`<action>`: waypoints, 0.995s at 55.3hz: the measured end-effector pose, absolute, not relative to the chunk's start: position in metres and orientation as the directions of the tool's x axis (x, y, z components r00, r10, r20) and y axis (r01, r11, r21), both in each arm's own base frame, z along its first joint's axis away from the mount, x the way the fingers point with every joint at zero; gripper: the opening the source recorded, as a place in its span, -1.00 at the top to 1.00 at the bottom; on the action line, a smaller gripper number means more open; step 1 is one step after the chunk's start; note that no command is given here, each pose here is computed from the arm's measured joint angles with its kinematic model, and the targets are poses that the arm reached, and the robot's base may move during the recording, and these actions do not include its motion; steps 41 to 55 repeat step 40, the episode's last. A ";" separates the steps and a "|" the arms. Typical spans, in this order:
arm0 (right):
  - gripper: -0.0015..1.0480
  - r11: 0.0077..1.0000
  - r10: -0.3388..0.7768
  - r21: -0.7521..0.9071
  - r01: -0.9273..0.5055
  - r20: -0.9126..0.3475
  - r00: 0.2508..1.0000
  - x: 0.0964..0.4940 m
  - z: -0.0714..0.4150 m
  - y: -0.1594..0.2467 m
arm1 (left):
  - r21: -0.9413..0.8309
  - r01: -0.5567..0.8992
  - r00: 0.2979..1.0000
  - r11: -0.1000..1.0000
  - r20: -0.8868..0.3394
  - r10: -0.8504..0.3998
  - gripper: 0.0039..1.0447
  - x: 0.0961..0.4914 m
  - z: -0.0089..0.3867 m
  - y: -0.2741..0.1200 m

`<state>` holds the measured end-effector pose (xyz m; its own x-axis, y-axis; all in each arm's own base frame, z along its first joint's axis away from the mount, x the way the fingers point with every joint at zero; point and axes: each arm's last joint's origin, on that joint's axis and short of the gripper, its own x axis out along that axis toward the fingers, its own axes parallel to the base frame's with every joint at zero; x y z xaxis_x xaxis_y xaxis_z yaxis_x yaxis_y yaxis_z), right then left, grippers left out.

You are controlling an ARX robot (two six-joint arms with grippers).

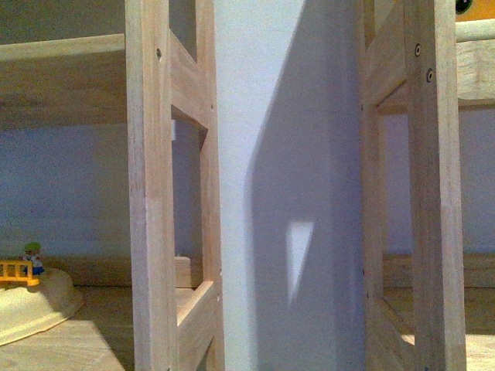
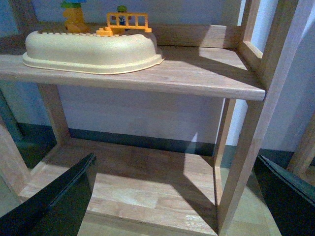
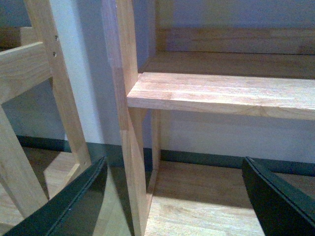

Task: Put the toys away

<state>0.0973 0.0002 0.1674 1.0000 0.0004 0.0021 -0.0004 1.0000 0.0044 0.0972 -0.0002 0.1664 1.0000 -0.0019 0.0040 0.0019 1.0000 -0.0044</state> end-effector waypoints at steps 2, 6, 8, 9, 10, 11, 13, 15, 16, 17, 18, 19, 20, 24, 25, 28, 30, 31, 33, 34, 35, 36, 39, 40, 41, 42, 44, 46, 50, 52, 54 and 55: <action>-0.88 1.000 0.000 0.004 0.000 0.002 1.000 0.097 0.167 0.000 | -0.005 0.002 1.000 1.000 0.004 -0.002 -0.88 0.097 0.166 0.000; -0.87 1.000 0.000 0.004 0.000 0.002 1.000 0.097 0.167 0.000 | -0.004 0.002 1.000 1.000 0.004 -0.002 -0.88 0.097 0.166 0.000; -0.87 1.000 0.000 0.004 0.000 0.002 1.000 0.097 0.167 0.000 | -0.004 0.002 1.000 1.000 0.004 -0.002 -0.88 0.097 0.166 0.000; -0.87 1.000 0.000 0.004 0.000 0.002 1.000 0.097 0.167 0.000 | -0.004 0.002 1.000 1.000 0.004 -0.002 -0.88 0.097 0.166 0.000; -0.87 1.000 0.000 0.004 0.000 0.002 1.000 0.097 0.167 0.000 | -0.004 0.002 1.000 1.000 0.004 -0.002 -0.88 0.097 0.166 0.000; -0.87 1.000 0.000 0.004 0.000 0.002 1.000 0.097 0.167 0.000 | -0.004 0.002 1.000 1.000 0.004 -0.002 -0.88 0.097 0.166 0.000; -0.87 1.000 0.000 0.004 0.000 0.002 1.000 0.097 0.167 0.000 | -0.004 0.002 1.000 1.000 0.004 -0.002 -0.88 0.097 0.166 0.000; -0.87 1.000 0.000 0.004 0.000 0.002 1.000 0.097 0.167 0.000 | -0.004 0.002 1.000 1.000 0.004 -0.002 -0.88 0.097 0.166 0.000; -0.87 1.000 0.000 0.004 0.000 0.002 1.000 0.097 0.167 0.000 | -0.004 0.002 1.000 1.000 0.004 -0.002 -0.88 0.097 0.166 0.000; -0.87 1.000 0.000 0.004 0.000 0.002 1.000 0.097 0.167 0.000 | -0.004 0.002 1.000 1.000 0.004 -0.002 -0.88 0.097 0.166 0.000; -0.87 1.000 0.000 0.004 0.000 0.002 1.000 0.097 0.167 0.000 | -0.004 0.002 1.000 1.000 0.004 -0.002 -0.88 0.097 0.166 0.000; -0.87 1.000 0.000 0.004 0.000 0.002 1.000 0.097 0.167 0.000 | -0.004 0.002 1.000 1.000 0.004 -0.002 -0.88 0.097 0.166 0.000; -0.87 1.000 0.000 0.004 0.000 0.002 1.000 0.097 0.167 0.000 | -0.005 0.002 1.000 1.000 0.004 -0.002 -0.88 0.097 0.166 0.000; -0.87 1.000 0.000 0.004 0.000 0.002 1.000 0.097 0.167 0.000 | -0.005 0.002 1.000 1.000 0.004 -0.002 -0.88 0.097 0.166 0.000; -0.87 1.000 0.000 0.004 0.000 0.002 1.000 0.097 0.167 0.000 | -0.004 0.002 1.000 1.000 0.004 -0.002 -0.88 0.097 0.166 0.000; -0.87 1.000 0.000 0.004 0.000 0.002 1.000 0.097 0.167 0.000 | -0.004 0.002 1.000 1.000 0.004 -0.002 -0.88 0.097 0.166 0.000; -0.87 1.000 0.000 0.004 0.000 0.002 1.000 0.097 0.167 0.000 | -0.004 0.002 1.000 1.000 0.004 -0.002 -0.88 0.097 0.166 0.000; -0.87 1.000 0.000 0.004 0.000 0.002 1.000 0.097 0.167 0.000 | -0.004 0.002 1.000 1.000 0.004 -0.002 -0.88 0.097 0.166 0.000; -0.87 1.000 0.000 0.004 0.000 0.002 1.000 0.097 0.167 0.000 | -0.004 0.002 1.000 1.000 0.004 -0.002 -0.88 0.097 0.166 0.000; -0.87 1.000 0.000 0.004 0.000 0.002 1.000 0.097 0.167 0.000 | -0.004 0.002 1.000 1.000 0.004 -0.002 -0.88 0.097 0.166 0.000; -0.87 1.000 0.000 0.004 0.000 0.002 1.000 0.097 0.167 0.000 | -0.004 0.002 1.000 1.000 0.004 -0.002 -0.88 0.097 0.166 0.000; -0.87 1.000 0.000 0.004 0.000 0.002 1.000 0.097 0.167 0.000 | -0.005 0.002 1.000 1.000 0.004 -0.002 -0.88 0.097 0.166 0.000; -0.87 1.000 0.000 0.004 0.000 0.002 1.000 0.097 0.167 0.000 | -0.004 0.002 1.000 1.000 0.004 -0.002 -0.88 0.097 0.166 0.000; -0.87 1.000 0.000 0.004 0.000 0.002 1.000 0.097 0.167 0.000 | -0.004 0.002 1.000 1.000 0.004 -0.002 -0.88 0.097 0.166 0.000; -0.87 1.000 0.000 0.004 0.000 0.002 1.000 0.097 0.167 0.000 | -0.004 0.002 1.000 1.000 0.004 -0.002 -0.88 0.097 0.166 0.000; -0.87 1.000 0.000 0.004 0.000 0.002 1.000 0.097 0.167 0.000 | -0.004 0.002 1.000 1.000 0.004 -0.002 -0.88 0.097 0.166 0.000; -0.87 1.000 0.000 0.004 0.000 0.002 1.000 0.097 0.167 0.000 | -0.004 0.002 1.000 1.000 0.004 -0.002 -0.88 0.097 0.166 0.000; -0.87 1.000 0.000 0.004 0.000 0.002 1.000 0.097 0.167 0.000 | -0.004 0.002 1.000 1.000 0.004 -0.002 -0.88 0.097 0.166 0.000; -0.87 1.000 0.000 0.004 0.000 0.002 1.000 0.097 0.167 0.000 | -0.004 0.002 1.000 1.000 0.004 -0.002 -0.88 0.097 0.166 0.000; -0.87 1.000 0.000 0.004 0.000 0.002 1.000 0.097 0.167 0.000 | -0.004 0.002 1.000 1.000 0.004 -0.002 -0.88 0.097 0.166 0.000; -0.87 1.000 0.000 0.004 0.000 0.002 1.000 0.097 0.167 0.000 | -0.004 0.002 1.000 1.000 0.004 -0.002 -0.88 0.097 0.166 0.000; -0.87 1.000 0.000 0.004 0.000 0.002 1.000 0.097 0.167 0.000 | -0.004 0.002 1.000 1.000 0.004 -0.002 -0.88 0.097 0.166 0.000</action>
